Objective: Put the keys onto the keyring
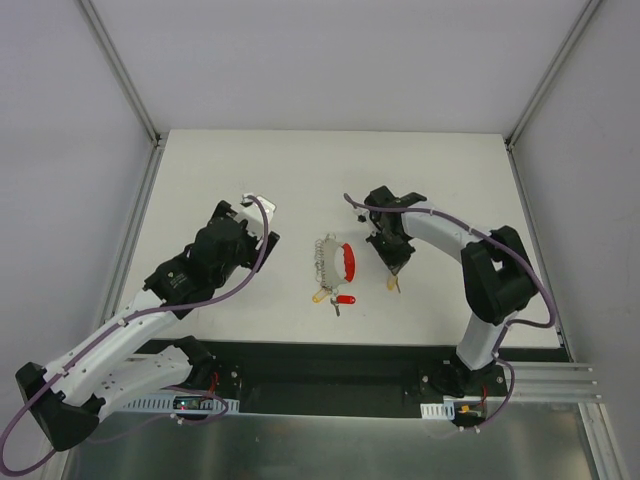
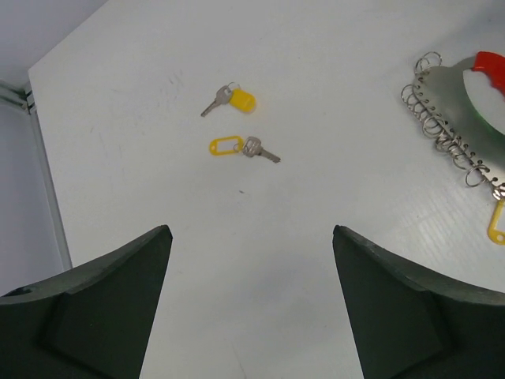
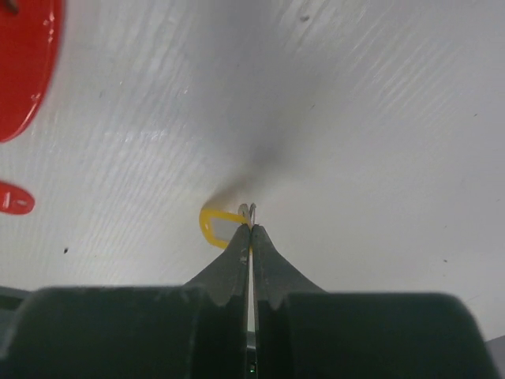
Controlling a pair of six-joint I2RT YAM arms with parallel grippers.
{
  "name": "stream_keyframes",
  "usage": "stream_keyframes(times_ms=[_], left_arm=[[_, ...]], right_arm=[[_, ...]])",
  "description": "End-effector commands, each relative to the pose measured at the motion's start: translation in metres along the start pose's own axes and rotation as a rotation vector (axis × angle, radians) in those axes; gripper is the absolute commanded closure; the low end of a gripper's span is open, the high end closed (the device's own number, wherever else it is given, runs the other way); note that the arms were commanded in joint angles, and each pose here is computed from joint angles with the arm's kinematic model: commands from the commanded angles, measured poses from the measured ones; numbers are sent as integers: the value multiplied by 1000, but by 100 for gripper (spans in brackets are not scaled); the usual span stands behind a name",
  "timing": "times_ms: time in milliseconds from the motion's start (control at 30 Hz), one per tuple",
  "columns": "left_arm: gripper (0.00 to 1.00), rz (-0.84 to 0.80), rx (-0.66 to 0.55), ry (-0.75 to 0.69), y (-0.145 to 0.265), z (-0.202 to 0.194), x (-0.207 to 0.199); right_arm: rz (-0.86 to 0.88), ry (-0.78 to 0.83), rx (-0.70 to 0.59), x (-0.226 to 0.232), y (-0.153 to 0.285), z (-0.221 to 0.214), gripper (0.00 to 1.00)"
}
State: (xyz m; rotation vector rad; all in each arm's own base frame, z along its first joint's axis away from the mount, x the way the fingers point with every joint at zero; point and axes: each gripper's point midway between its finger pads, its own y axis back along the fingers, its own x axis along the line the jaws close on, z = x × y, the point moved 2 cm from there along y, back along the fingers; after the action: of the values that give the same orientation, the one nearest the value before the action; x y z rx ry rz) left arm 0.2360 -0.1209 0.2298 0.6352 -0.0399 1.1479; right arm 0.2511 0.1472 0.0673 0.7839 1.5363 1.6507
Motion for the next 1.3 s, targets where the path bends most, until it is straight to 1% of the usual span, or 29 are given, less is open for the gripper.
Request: stream_keyframes(times_ms=[0,100,233,267,367,533,633,667,733,833,867,933,1067,1233,1267], left_arm=[[16,105,25,3,3,-9,17],[16,128,34,-4,3,-12,20],[15,143,39,-5,3,-13,23],[15,141,40,-7,3,-13,22],[15,144,41,-5,3,-13,23],[15,142,47,-5,2,-14,22],[15,142,47,-4,1,-14,22],[15,141,50,-4,1,-15,22],[14,138,49,-4,1,-15,22],[14,137,54,-7,0,-15,22],[14,138,52,-5,0,-15,22],[14,136,53,-5,0,-15,21],[14,135,55,-6,0,-15,21],[14,138,52,-5,0,-16,22],[14,138,51,-3,0,-15,22]], right_arm=[[-88,25,7,-20,-5,19,99],[-88,31,-27,-22,-11,31,97],[-86,30,-43,-26,-15,38,92],[-83,30,-45,-25,-15,37,89],[-74,25,-72,-23,-16,40,85],[-92,8,-69,-26,-20,32,82],[-78,-7,-85,-23,-19,29,75],[-74,-16,-90,-22,-19,29,69],[-72,-27,-93,-21,-18,24,66],[-106,-53,-140,-26,-9,25,65],[-114,-66,-157,-27,-9,25,63],[-111,-95,-215,-29,3,28,62],[-97,-171,-306,-37,12,34,63],[-62,-207,-325,-39,6,27,66],[-52,-208,-337,-38,5,28,68]])
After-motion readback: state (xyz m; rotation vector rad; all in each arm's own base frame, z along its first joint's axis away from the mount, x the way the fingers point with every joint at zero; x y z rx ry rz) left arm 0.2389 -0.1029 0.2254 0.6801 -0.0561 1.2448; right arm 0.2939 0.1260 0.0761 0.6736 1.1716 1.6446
